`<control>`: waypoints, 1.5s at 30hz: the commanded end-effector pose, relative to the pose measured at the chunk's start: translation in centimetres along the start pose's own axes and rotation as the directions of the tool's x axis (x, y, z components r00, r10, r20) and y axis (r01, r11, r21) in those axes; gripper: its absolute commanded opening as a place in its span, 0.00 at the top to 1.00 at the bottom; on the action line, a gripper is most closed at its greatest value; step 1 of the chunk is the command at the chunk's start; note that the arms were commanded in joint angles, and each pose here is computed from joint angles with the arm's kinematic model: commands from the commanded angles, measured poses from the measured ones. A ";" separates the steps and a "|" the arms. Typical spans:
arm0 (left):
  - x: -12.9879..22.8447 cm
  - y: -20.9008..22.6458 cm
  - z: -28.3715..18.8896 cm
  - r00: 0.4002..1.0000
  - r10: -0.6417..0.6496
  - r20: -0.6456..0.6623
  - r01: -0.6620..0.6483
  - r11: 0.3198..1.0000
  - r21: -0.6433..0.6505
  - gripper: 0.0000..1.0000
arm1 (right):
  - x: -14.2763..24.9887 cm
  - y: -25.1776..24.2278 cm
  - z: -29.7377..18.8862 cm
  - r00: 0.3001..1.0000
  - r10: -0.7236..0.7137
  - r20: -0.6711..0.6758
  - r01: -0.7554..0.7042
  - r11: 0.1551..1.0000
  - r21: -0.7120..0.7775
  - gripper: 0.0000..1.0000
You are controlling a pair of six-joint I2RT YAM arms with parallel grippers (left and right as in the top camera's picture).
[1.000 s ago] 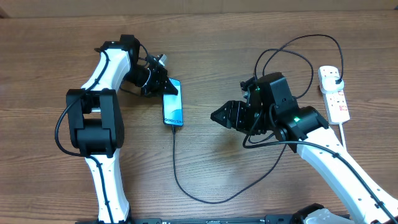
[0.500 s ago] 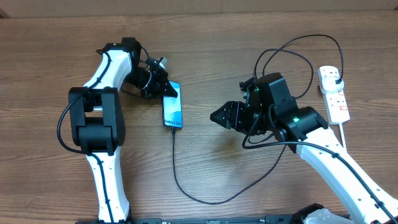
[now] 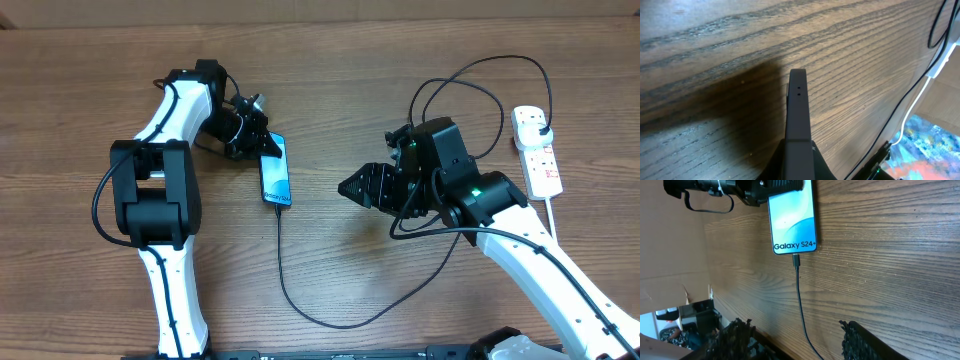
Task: Plug charger to phone and switch on socket
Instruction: 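Lower the phone flat onto the table with the left gripper and release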
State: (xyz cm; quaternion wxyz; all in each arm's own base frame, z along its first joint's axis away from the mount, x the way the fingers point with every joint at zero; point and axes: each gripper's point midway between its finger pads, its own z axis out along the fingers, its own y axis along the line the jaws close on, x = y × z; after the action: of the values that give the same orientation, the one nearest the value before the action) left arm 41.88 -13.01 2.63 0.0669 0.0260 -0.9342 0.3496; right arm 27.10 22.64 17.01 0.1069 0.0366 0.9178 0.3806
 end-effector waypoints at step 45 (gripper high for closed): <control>1.0 1.4 1.8 0.999 -0.026 -0.038 0.019 0.983 -0.183 0.58 | 0.2 -0.2 0.0 1.000 -0.006 -0.005 0.006 1.000 0.014 0.38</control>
State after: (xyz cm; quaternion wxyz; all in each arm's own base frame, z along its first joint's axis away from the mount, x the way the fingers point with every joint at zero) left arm 40.82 -13.85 1.28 0.0856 0.0184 -0.9551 0.2830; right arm 26.81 22.50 16.78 0.0994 0.0394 0.9201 0.3768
